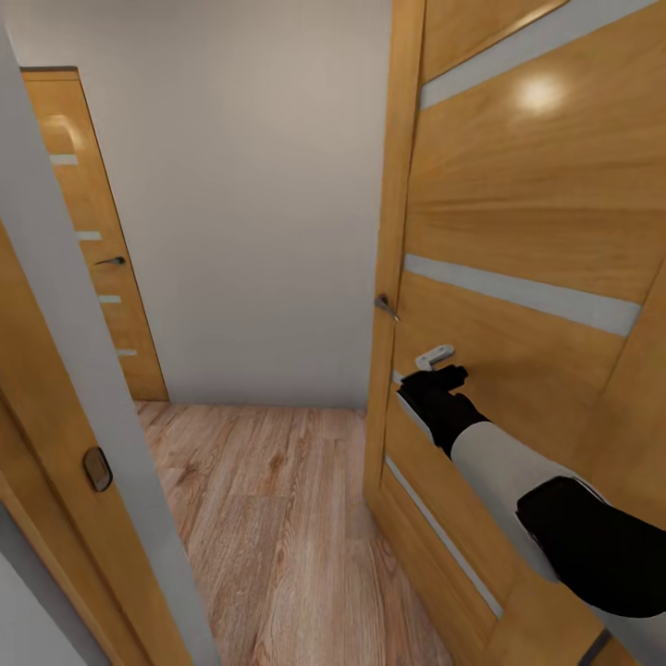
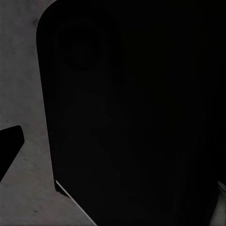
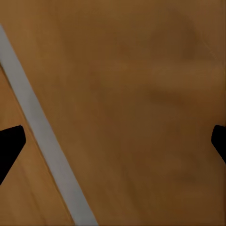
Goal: Move the two storage containers from the living room to the garage. In the garage, place one container on the floor and stack the other container on top of it (either order is fine).
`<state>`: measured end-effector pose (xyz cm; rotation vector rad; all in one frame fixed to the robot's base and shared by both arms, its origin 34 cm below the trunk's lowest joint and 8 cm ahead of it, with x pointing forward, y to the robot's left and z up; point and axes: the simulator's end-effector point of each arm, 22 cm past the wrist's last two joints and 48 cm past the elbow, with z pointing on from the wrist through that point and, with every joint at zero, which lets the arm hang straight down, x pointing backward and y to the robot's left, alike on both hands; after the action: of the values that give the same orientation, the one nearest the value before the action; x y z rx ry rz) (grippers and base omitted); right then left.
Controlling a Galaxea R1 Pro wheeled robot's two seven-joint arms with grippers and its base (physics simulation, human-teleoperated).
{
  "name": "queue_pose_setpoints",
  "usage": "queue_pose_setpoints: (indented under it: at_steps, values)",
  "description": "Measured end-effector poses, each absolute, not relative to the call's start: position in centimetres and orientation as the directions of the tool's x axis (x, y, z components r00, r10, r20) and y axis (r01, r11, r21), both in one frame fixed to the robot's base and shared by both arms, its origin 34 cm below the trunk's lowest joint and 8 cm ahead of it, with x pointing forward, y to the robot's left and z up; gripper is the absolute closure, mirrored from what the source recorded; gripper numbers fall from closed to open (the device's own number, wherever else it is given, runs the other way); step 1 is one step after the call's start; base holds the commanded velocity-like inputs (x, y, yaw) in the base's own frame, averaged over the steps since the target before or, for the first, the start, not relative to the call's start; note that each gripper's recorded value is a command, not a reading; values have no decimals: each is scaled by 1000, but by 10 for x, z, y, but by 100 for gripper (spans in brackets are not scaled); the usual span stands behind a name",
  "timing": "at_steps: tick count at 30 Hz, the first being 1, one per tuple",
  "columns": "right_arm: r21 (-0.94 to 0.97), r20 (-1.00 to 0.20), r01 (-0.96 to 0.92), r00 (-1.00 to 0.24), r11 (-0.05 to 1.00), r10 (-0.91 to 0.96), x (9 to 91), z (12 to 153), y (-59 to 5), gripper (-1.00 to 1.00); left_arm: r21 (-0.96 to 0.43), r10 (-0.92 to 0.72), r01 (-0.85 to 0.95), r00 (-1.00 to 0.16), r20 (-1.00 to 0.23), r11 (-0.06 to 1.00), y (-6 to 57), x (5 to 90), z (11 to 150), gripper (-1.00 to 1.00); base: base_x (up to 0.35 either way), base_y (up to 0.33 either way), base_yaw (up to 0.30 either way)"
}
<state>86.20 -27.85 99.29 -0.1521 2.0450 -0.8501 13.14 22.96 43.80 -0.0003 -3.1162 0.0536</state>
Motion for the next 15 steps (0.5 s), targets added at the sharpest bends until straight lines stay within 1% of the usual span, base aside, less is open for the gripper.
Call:
queue_pose_setpoints:
  at_steps: [8,15]
  values:
    - [-621,-697,220,-593,753,-402,865,997,-288,-100,-34,1,0,-1000,25,999,230,131,438,-100,3,0,0]
    - [-627,-692,228,-602,745,-399,863,997,-298,-100,-34,2,1,-1000,24,999,230,132,438,-100,183,-81,0]
